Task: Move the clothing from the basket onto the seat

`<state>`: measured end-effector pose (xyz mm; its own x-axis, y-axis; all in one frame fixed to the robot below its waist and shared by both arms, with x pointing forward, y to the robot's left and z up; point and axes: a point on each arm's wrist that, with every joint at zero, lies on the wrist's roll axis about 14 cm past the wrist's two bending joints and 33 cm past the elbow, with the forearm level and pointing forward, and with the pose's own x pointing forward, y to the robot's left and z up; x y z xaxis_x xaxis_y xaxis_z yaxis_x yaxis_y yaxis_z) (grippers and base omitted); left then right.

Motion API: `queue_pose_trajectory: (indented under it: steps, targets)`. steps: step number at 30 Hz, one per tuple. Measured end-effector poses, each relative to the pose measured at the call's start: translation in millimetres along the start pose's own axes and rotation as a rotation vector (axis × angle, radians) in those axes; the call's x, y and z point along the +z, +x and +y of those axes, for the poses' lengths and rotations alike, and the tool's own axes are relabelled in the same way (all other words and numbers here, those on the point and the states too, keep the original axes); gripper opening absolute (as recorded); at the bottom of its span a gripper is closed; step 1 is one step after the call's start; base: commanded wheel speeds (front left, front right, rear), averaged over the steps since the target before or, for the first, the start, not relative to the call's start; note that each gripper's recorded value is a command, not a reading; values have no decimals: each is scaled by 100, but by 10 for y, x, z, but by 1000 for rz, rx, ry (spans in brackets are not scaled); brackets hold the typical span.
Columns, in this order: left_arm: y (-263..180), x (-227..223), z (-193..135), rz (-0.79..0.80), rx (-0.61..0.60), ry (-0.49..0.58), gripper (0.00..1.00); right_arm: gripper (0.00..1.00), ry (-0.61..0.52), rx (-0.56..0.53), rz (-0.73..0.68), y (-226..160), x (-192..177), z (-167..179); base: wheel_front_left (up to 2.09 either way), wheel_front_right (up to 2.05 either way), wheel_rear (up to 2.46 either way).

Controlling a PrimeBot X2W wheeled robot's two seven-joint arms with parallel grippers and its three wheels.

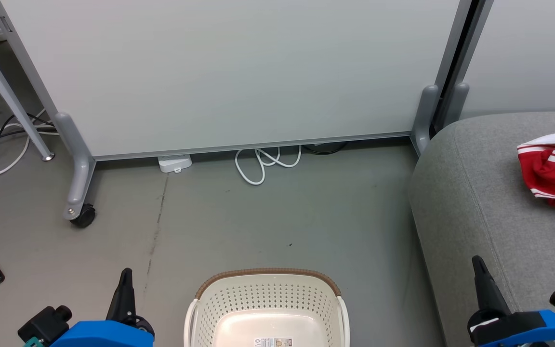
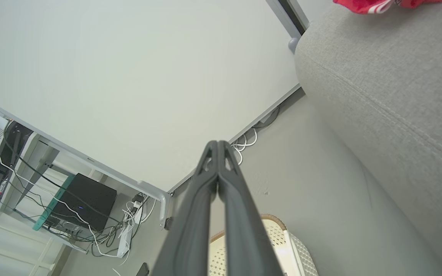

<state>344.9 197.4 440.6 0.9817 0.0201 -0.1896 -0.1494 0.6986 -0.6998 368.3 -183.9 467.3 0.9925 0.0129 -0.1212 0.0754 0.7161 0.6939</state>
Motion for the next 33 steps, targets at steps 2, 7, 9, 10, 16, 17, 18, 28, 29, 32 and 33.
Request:
queue_pose_trajectory:
  steps: [2, 7, 9, 10, 16, 17, 18, 28, 29, 32, 33]
  targets:
    - [9, 13, -10, -2, -1, -26, 0, 0, 26, 1, -2, 10, 11, 7, 0, 0, 0]
    - [29, 44, -26, -7, -2, -87, 0, 0, 89, 2, -6, 21, 33, 12, 0, 0, 0]
    - [38, 66, -34, -13, -3, -109, 0, 0, 115, 3, -7, 28, 43, 18, 0, 0, 0]
    - [46, 73, -44, -13, -6, -122, 0, 0, 126, 4, -8, 33, 50, 22, 0, 0, 0]
    - [75, 115, -81, -19, -15, -188, 0, 0, 194, 7, -12, 46, 75, 32, 0, 0, 0]
    - [78, 120, -84, -21, -15, -199, 0, 0, 206, 9, -15, 52, 84, 38, 0, 0, 0]
    - [83, 126, -91, -21, -17, -211, 0, 0, 218, 12, -15, 58, 92, 45, 0, 0, 0]
    - [120, 188, -139, -30, -31, -313, 0, 0, 322, 20, -23, 77, 136, 61, 0, 0, 0]
    - [125, 194, -146, -31, -33, -323, 0, 0, 332, 21, -24, 79, 140, 64, 0, 0, 0]
    - [145, 222, -176, -34, -43, -351, 0, 0, 364, 22, -24, 80, 146, 63, 0, 0, 0]
    - [149, 231, -182, -37, -45, -361, 0, 0, 373, 23, -26, 83, 152, 67, 0, 0, 0]
